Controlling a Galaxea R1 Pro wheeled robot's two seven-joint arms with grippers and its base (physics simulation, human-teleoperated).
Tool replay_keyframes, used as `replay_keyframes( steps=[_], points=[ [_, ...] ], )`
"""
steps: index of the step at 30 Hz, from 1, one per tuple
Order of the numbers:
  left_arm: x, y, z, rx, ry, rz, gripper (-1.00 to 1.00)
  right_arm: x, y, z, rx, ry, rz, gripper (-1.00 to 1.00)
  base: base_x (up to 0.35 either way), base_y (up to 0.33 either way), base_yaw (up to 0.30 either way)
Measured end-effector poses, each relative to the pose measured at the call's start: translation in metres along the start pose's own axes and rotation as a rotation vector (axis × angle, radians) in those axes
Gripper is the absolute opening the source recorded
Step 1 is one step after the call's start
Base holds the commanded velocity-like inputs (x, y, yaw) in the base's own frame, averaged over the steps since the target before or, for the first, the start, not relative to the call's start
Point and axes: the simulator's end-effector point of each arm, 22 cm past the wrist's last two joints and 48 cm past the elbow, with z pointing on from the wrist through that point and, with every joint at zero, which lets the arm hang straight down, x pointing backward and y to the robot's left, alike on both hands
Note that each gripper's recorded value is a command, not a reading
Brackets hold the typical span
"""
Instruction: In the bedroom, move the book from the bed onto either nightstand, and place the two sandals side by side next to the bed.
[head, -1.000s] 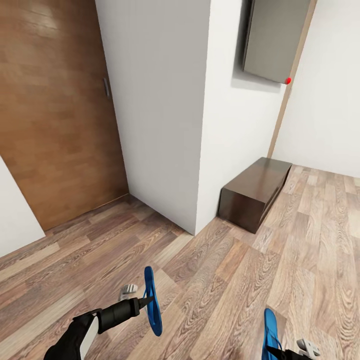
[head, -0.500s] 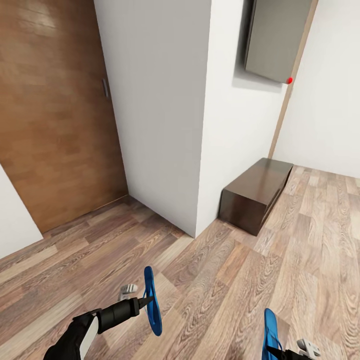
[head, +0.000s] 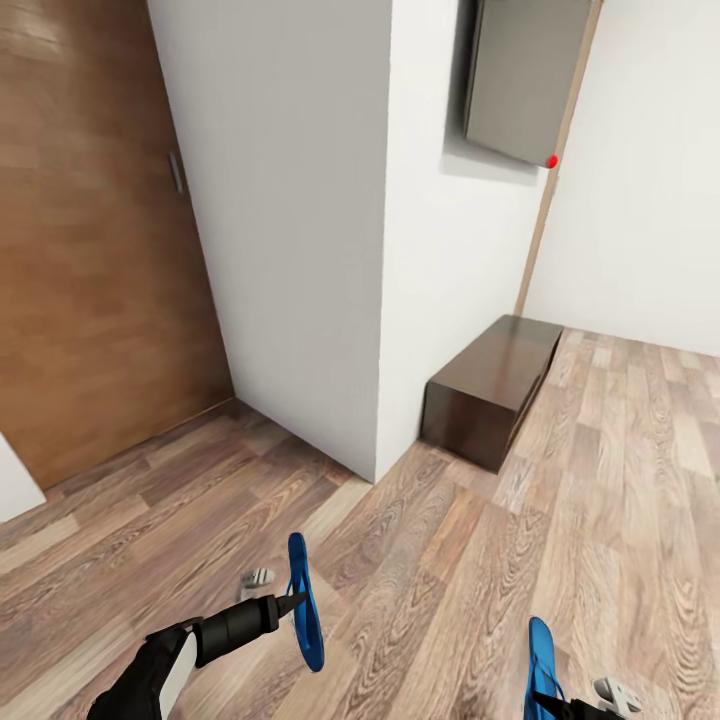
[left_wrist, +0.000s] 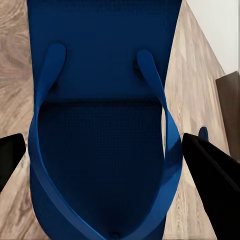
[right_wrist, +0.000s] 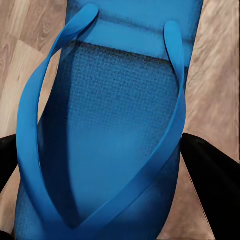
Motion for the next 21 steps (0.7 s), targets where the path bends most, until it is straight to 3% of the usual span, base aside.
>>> replay_keyframes(
  steps=[21],
  points=[
    [0.0, 0.0002, 0.0, -0.001, 0.0, 0.003, -1.0, 0.0003, 0.0, 0.0, 0.0, 0.001, -0.001, -1.0, 0.0, 0.0, -0.3]
  ],
)
